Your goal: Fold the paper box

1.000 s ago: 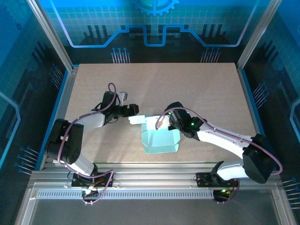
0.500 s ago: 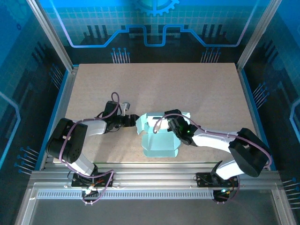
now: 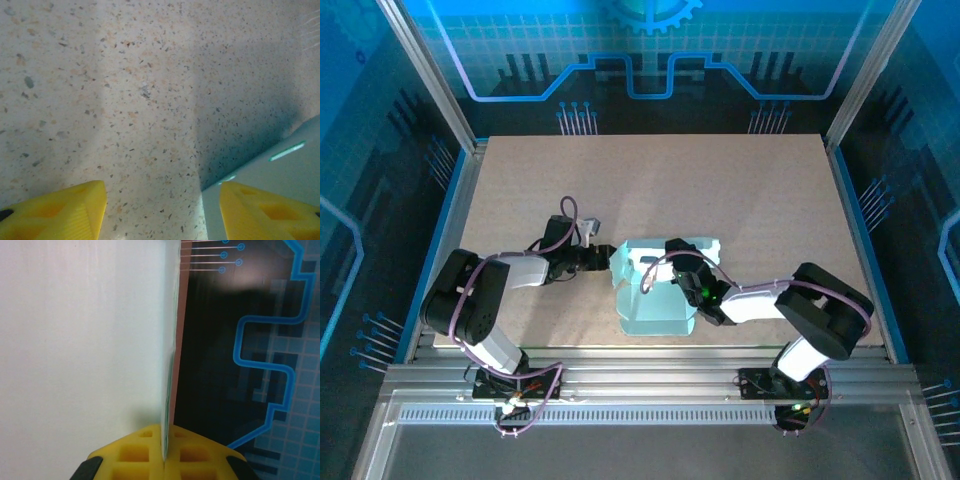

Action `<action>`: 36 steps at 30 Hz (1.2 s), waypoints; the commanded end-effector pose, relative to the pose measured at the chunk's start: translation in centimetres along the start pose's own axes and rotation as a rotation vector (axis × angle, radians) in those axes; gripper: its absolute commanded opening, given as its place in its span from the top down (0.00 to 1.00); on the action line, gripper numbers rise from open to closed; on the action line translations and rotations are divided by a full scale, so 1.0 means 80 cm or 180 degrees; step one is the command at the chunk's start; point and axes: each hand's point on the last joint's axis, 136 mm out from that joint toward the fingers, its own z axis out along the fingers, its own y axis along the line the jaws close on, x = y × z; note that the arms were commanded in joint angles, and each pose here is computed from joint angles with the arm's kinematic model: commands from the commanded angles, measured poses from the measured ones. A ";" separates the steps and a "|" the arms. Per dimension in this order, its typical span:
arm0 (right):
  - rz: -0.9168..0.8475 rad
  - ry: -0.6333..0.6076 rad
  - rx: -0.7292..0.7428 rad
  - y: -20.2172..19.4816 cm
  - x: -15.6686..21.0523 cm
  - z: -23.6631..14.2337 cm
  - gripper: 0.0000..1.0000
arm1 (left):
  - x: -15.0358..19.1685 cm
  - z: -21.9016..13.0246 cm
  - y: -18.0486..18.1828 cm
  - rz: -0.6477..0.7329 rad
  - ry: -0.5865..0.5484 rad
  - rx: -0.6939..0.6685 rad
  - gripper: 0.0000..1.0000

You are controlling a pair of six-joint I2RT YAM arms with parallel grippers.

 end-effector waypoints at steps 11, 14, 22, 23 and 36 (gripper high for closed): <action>0.0048 0.0054 0.0178 -0.010 -0.002 0.005 1.00 | 0.022 0.000 -0.032 0.0415 -0.0003 0.0266 0.41; 0.0065 0.0058 0.0151 -0.008 -0.002 0.006 1.00 | 0.023 0.003 -0.039 0.0501 -0.0018 0.0291 0.41; 0.0075 0.0070 0.0120 -0.004 -0.001 0.007 1.00 | 0.026 0.003 -0.059 0.0912 -0.0147 0.0265 0.47; 0.0078 0.0071 0.0117 -0.004 -0.001 0.007 1.00 | 0.025 0.004 -0.059 0.0934 -0.0157 0.0245 0.48; 0.0097 0.0256 0.0406 0.009 0.002 0.001 1.00 | 0.029 -0.004 -0.049 0.0889 -0.0196 0.0019 0.40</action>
